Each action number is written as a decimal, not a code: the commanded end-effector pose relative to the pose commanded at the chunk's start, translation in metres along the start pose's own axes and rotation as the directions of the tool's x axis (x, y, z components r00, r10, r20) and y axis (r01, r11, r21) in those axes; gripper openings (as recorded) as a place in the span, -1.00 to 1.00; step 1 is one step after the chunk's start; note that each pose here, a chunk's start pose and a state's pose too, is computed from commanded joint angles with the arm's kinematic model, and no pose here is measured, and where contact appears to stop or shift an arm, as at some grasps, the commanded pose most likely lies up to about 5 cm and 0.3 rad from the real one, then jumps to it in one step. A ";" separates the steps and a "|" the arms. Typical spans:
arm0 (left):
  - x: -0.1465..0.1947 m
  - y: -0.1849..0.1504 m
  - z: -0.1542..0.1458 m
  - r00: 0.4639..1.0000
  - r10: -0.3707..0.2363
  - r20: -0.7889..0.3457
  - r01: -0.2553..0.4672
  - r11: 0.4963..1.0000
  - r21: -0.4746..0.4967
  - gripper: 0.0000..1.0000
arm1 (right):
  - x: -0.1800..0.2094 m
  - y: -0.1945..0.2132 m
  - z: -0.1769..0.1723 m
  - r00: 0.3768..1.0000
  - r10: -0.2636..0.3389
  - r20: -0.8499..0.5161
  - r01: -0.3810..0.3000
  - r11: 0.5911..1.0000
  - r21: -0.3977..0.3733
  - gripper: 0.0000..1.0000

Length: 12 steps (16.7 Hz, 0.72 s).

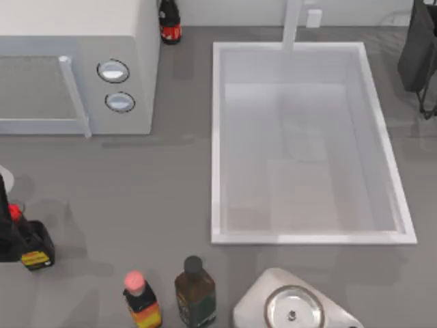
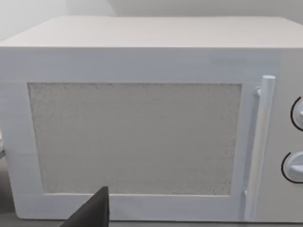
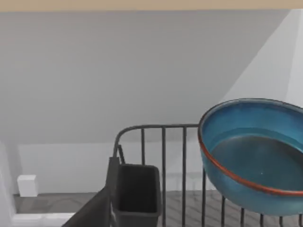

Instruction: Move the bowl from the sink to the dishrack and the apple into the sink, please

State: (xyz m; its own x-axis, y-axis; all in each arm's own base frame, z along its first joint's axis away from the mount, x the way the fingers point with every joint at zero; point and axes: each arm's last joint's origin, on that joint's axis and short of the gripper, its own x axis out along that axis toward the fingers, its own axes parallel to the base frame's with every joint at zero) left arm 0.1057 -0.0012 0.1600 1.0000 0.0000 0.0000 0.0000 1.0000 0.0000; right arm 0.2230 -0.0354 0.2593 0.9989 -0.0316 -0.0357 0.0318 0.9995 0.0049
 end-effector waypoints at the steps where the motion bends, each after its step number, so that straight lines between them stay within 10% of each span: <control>1: 0.000 0.000 0.000 1.000 0.000 0.000 0.000 1.000 0.000 1.00 | -0.010 0.007 0.002 0.999 0.029 0.016 -0.029 1.000 -0.007 1.00; 12: 0.000 0.000 0.000 1.000 0.000 0.000 0.000 1.000 0.000 1.00 | -0.114 0.031 -0.083 0.994 0.079 0.076 -0.078 0.997 -0.015 1.00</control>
State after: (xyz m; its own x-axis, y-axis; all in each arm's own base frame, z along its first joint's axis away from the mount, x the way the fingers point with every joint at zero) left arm 0.1057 -0.0012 0.1600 1.0000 0.0000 0.0000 0.0000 1.0000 0.0000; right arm 0.1077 0.0001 0.1810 0.9981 0.0467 0.0406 -0.0465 0.9989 -0.0069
